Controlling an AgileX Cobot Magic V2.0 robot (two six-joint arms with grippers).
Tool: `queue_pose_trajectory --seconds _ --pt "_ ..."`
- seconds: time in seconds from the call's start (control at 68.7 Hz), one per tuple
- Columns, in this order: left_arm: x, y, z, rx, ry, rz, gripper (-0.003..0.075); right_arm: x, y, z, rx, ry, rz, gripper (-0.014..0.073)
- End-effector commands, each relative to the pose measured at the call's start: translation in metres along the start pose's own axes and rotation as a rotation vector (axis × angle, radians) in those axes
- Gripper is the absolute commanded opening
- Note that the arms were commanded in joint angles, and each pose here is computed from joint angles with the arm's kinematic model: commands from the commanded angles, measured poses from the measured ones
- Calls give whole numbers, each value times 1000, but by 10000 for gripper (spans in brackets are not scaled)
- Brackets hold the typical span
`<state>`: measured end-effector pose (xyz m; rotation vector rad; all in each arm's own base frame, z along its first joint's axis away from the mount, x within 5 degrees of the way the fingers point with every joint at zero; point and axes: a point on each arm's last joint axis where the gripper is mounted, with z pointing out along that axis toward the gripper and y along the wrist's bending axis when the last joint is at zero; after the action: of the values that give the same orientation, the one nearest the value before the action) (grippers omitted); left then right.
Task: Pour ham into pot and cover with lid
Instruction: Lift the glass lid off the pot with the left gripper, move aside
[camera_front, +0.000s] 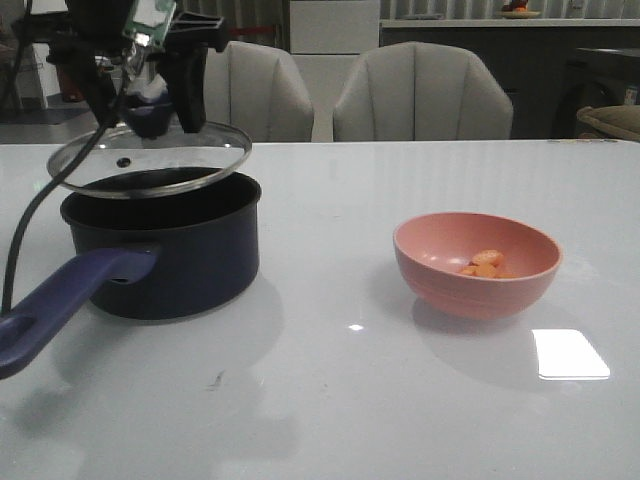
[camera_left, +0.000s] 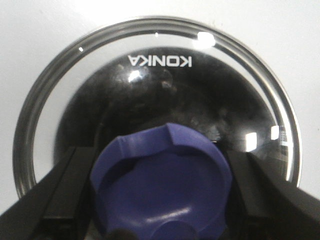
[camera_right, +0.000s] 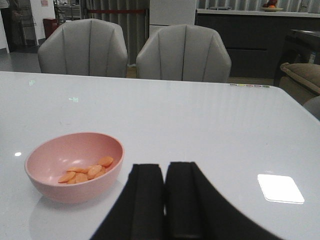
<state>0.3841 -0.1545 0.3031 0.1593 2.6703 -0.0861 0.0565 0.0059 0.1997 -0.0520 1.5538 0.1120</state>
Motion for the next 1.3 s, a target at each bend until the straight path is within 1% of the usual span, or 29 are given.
queue_pose_trajectory --seconds 0.0,0.058,0.116,0.276,0.349,0.422,0.538,0.611,0.698,0.844,0.946,1.135,1.208,1.237,1.251,1.266,1.281 --pt "-11 11 -52 10 -161 -2 311 -10 1 -2 -5 -101 -5 147" --pt "-11 18 -58 -6 -163 13 311 -10 1 -2 -5 -101 -5 147" --pt "-11 34 -61 -44 -148 -10 311 -10 1 -2 -5 -101 -5 147" --pt "-8 90 -65 -133 -86 -132 311 -10 1 -2 -5 -101 -5 147" --pt "-4 112 -64 -152 -71 -153 311 -10 1 -2 -5 -101 -5 147" --pt "3 131 -59 -161 -63 -169 311 -10 1 -2 -5 -101 -5 147" --pt "15 153 -43 -166 -37 -209 311 -10 1 -2 -5 -101 -5 147" --pt "23 166 -29 -176 -44 -229 311 -10 1 -2 -5 -101 -5 147" --pt "37 178 -10 -185 -30 -252 311 -10 1 -2 -5 -101 -5 147" --pt "57 189 18 -179 7 -286 311 -10 1 -2 -5 -101 -5 147" --pt "66 191 36 -177 52 -288 311 -10 1 -2 -5 -101 -5 147" --pt "69 191 57 -155 103 -311 314 -10 1 -2 -5 -101 -5 147" --pt "70 191 62 -145 109 -322 341 -10 1 -2 -5 -101 -5 147" --pt "70 191 63 -145 111 -323 364 -10 1 -2 -5 -101 -5 147" --pt "70 191 64 -145 114 -322 394 -10 1 -2 -5 -101 -5 147" --pt "70 191 64 -145 114 -322 394 -10 1 -2 -5 -101 -5 147" --pt "70 191 65 -145 114 -322 429 -10 1 -2 -5 -101 -5 147"
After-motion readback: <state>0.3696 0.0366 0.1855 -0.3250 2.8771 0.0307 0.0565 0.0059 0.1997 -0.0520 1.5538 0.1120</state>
